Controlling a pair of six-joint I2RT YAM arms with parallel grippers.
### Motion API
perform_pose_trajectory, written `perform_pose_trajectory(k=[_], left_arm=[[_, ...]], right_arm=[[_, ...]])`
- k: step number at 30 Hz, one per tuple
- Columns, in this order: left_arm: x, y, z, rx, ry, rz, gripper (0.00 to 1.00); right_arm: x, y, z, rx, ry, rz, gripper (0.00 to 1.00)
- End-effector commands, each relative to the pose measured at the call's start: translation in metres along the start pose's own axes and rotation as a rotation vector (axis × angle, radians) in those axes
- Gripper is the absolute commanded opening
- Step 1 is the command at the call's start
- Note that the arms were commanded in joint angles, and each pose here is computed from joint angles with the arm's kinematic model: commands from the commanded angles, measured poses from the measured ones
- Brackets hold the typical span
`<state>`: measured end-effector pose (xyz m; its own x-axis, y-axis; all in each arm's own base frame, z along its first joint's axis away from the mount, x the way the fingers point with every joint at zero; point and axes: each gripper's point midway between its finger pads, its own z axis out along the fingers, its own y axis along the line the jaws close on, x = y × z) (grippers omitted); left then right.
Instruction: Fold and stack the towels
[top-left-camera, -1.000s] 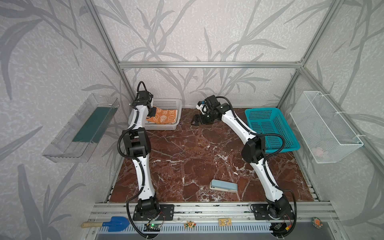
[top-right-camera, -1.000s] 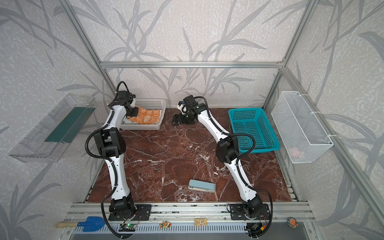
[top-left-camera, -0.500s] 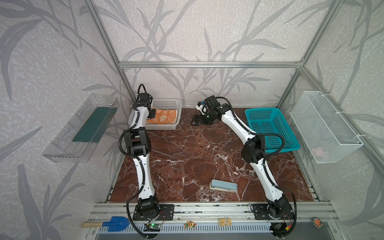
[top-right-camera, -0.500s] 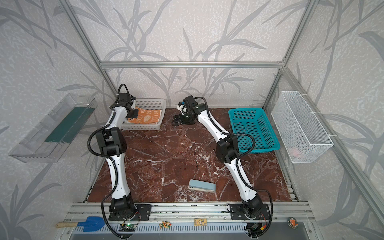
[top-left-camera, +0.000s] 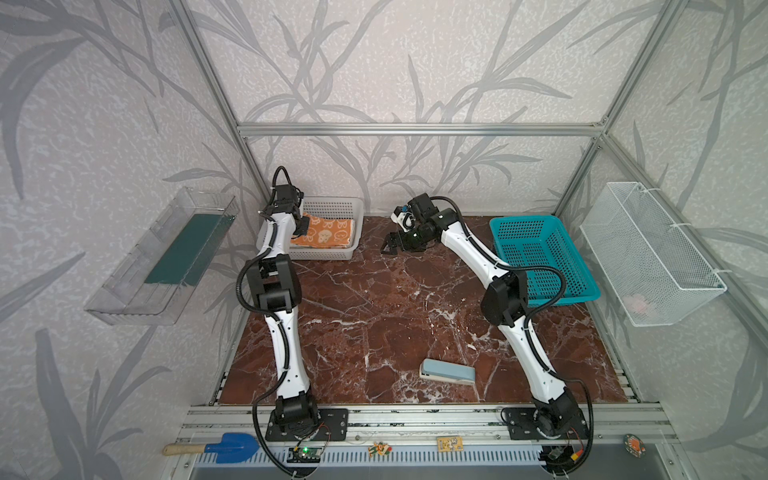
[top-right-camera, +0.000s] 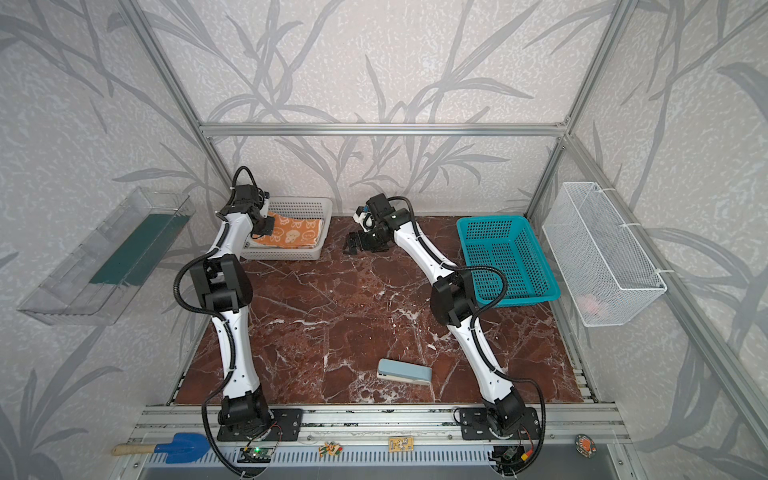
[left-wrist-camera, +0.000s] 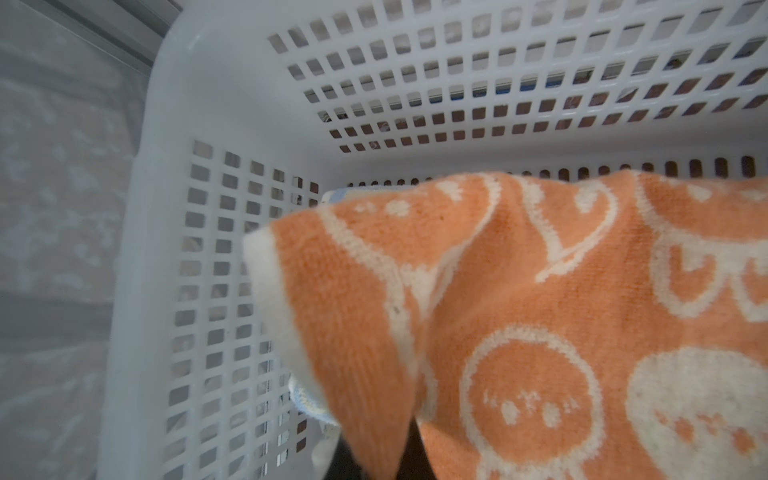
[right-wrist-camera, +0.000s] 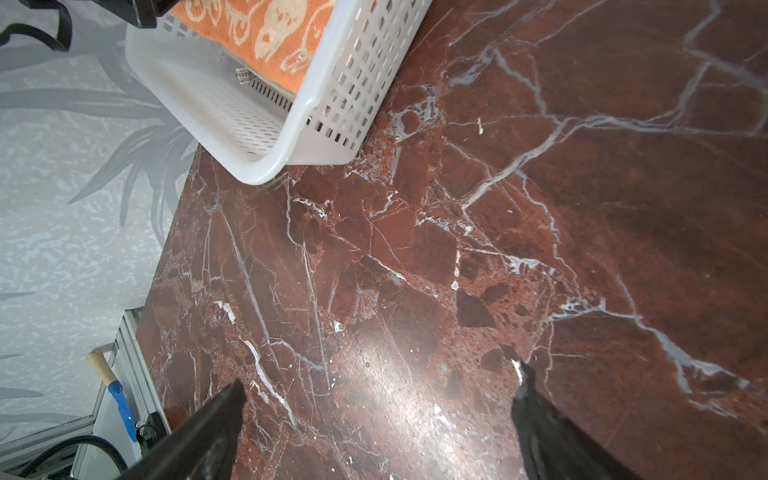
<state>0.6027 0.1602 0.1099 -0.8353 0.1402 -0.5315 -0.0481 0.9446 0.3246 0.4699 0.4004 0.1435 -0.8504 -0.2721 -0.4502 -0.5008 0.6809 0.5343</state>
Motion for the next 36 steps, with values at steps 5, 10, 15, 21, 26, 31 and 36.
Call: perform_pose_trajectory(k=[5,10,15,21,26,31,36], left_arm=[[-0.003,0.011,0.004,-0.028,-0.018,-0.008,0.93],[-0.013,0.015,-0.012,-0.040,-0.044,-0.035,0.99],[-0.045,0.016,-0.059,-0.043,-0.141,-0.071,0.99],[-0.080,-0.009,-0.130,0.034,-0.281,-0.105,0.99],[-0.077,-0.047,-0.179,0.114,-0.345,-0.100,0.99],[-0.040,-0.080,-0.213,0.197,-0.389,-0.163,0.99],[0.018,-0.095,-0.237,0.262,-0.451,-0.269,0.99]], right_arm=[[-0.004,0.007,-0.001,-0.023,-0.009,-0.025,0.99],[-0.006,0.011,-0.009,-0.021,-0.017,-0.038,0.99],[-0.013,0.024,-0.033,-0.009,-0.045,-0.076,0.99],[-0.015,0.025,-0.078,0.057,-0.066,-0.086,0.99],[-0.004,0.002,-0.125,0.183,-0.072,-0.063,0.99],[0.021,-0.039,-0.183,0.348,-0.130,-0.013,0.99],[0.067,-0.098,-0.256,0.544,-0.302,0.095,0.99]])
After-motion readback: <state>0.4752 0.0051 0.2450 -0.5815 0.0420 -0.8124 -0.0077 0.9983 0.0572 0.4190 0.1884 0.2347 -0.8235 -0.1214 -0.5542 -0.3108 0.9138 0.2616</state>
